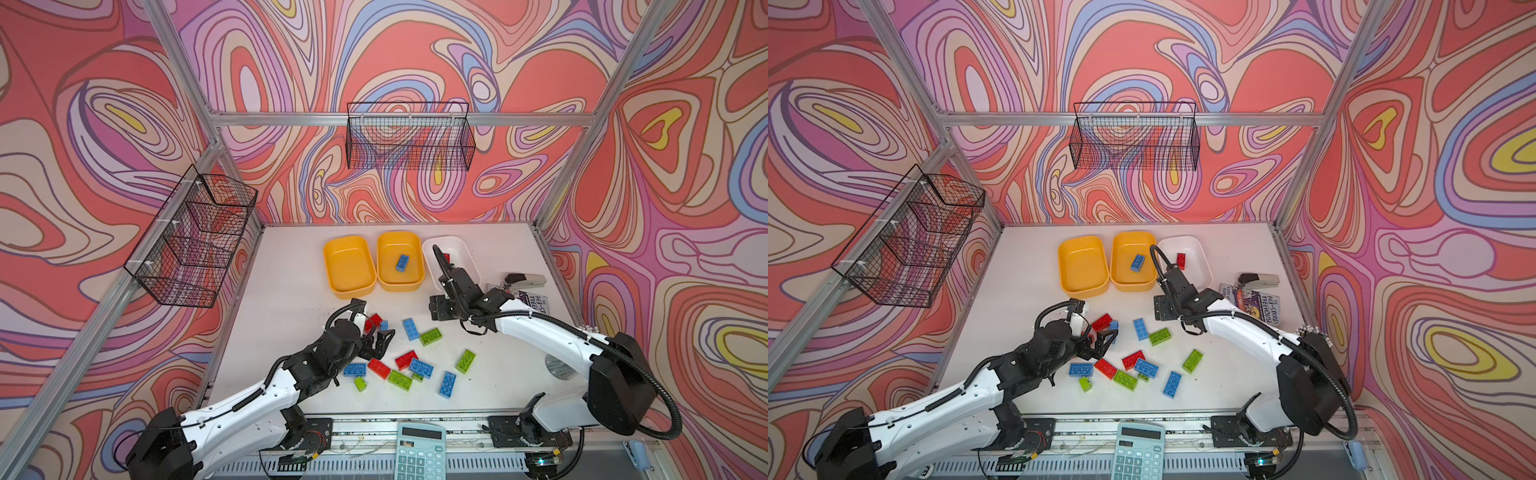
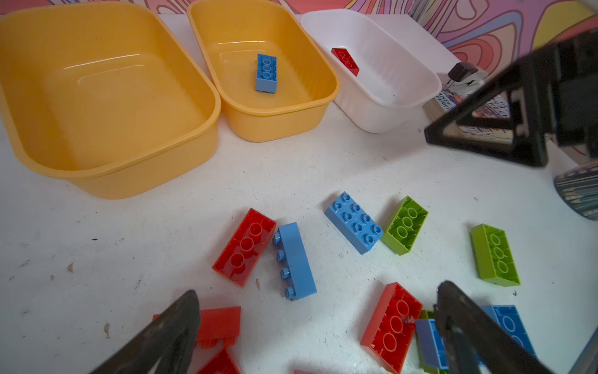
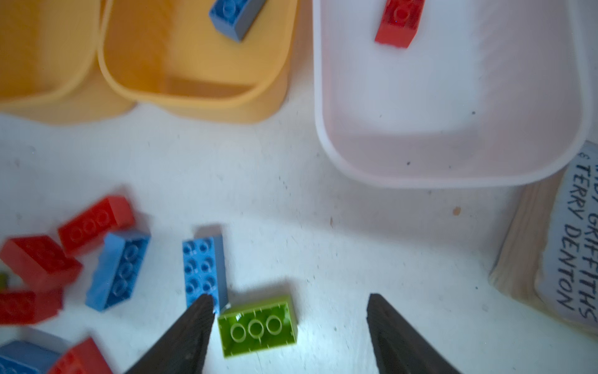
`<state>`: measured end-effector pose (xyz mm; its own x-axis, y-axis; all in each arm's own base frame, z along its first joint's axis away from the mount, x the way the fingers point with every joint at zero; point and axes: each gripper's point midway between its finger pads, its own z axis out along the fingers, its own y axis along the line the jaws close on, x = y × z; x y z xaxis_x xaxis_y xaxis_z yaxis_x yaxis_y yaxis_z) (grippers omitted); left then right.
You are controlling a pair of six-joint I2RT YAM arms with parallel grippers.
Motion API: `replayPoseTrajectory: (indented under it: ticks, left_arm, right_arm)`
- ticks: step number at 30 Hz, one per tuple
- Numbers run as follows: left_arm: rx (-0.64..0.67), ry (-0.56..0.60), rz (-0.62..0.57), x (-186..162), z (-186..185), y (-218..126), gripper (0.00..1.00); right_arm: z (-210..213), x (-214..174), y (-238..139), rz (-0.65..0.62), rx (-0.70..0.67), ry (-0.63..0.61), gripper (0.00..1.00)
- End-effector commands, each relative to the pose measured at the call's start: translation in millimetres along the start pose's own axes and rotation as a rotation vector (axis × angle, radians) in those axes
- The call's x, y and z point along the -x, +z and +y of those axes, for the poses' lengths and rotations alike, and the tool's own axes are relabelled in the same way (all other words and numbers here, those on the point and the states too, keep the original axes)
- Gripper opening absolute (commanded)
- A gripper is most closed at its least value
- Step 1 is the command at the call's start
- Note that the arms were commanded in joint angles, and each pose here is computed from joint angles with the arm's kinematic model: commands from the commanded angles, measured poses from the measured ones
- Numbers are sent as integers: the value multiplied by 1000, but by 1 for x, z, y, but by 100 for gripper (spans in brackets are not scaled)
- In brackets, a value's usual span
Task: Sort the legos into containers by color
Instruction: 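Lower the right gripper onto the lime-green brick beside a blue brick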
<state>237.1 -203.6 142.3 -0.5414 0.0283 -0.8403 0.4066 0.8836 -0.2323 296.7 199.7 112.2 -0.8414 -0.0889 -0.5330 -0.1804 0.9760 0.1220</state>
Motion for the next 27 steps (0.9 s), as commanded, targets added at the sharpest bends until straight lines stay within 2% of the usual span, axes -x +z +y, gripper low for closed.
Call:
replayPoseTrajectory:
  ticks: [1, 5, 13, 27]
  left_arm:
    - [-39, -29, -17, 2, -7, -2, 100]
    - [-40, -39, -32, 4, -5, -8, 100]
    - [-13, -60, -46, -1, 7, -24, 100]
    - [30, -68, -52, -10, 20, -30, 100]
  right_arm:
    - [-1, -31, -3, 59, -15, -11, 85]
    - [3, -51, 3, 99, 14, -25, 86]
    - [25, -58, 16, 132, 112, -64, 86]
    - [33, -61, 42, 177, 94, -128, 86]
